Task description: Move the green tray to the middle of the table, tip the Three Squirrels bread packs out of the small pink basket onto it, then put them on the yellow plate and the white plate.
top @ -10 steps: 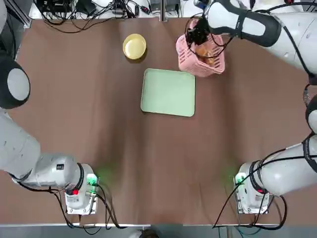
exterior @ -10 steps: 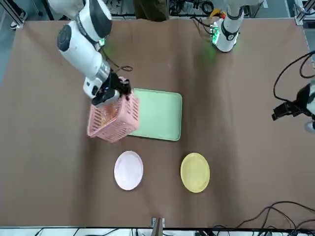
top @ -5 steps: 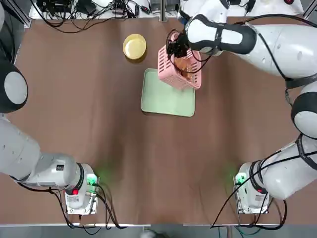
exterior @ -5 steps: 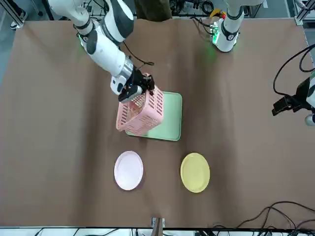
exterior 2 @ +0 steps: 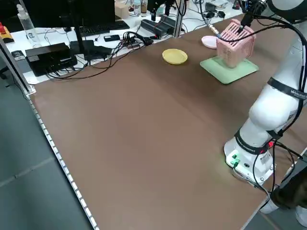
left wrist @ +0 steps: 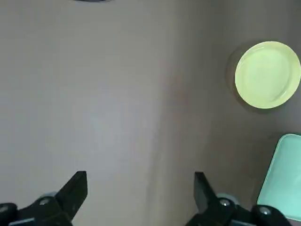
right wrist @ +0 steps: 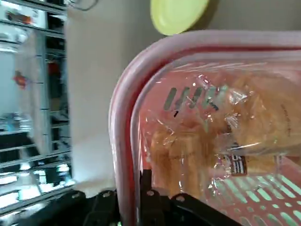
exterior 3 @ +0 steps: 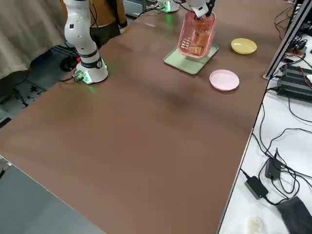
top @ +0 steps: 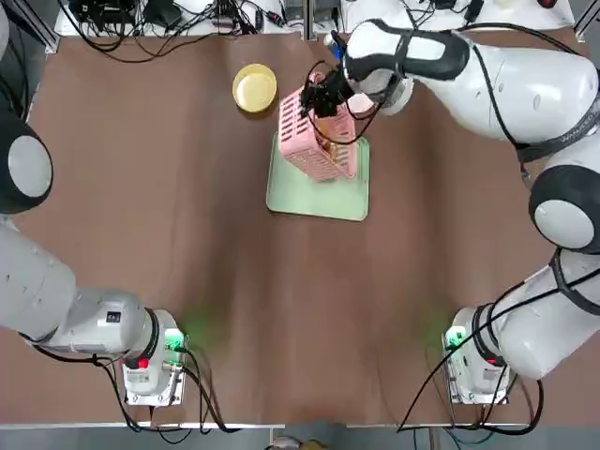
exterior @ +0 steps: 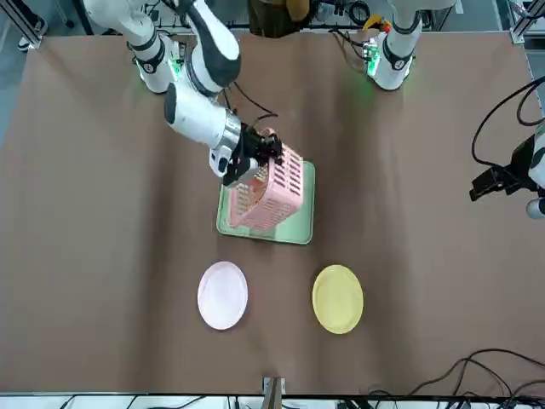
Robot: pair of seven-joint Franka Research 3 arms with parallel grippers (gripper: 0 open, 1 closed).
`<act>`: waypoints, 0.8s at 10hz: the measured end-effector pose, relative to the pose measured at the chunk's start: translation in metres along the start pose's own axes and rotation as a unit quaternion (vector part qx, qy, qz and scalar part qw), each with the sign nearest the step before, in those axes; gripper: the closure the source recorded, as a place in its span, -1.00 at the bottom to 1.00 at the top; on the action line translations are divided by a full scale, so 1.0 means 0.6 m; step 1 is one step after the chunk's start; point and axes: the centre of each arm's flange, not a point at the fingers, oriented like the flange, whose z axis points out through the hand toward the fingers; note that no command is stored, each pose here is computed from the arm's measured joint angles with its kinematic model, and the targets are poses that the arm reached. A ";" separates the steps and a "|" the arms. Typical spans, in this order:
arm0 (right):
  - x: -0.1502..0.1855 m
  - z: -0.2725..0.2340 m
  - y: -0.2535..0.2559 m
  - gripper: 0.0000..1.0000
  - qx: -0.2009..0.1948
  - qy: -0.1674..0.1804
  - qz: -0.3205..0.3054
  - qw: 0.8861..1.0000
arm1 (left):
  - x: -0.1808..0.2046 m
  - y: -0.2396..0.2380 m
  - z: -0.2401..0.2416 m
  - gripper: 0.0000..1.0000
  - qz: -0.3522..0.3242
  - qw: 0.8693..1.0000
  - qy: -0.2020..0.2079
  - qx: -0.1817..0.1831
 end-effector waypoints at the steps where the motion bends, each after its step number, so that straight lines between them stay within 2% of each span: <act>1: -0.002 0.002 0.000 0.86 0.033 -0.003 0.010 0.999 | 0.000 0.000 0.001 -1.00 0.000 1.000 0.000 0.000; 5: -0.002 0.002 0.018 0.86 0.119 -0.026 0.041 0.992 | 0.000 0.001 0.002 -1.00 0.001 1.000 0.000 0.000; 8: -0.021 0.027 0.076 0.86 0.160 -0.019 0.028 0.987 | 0.000 0.002 0.003 -1.00 0.001 1.000 0.000 0.000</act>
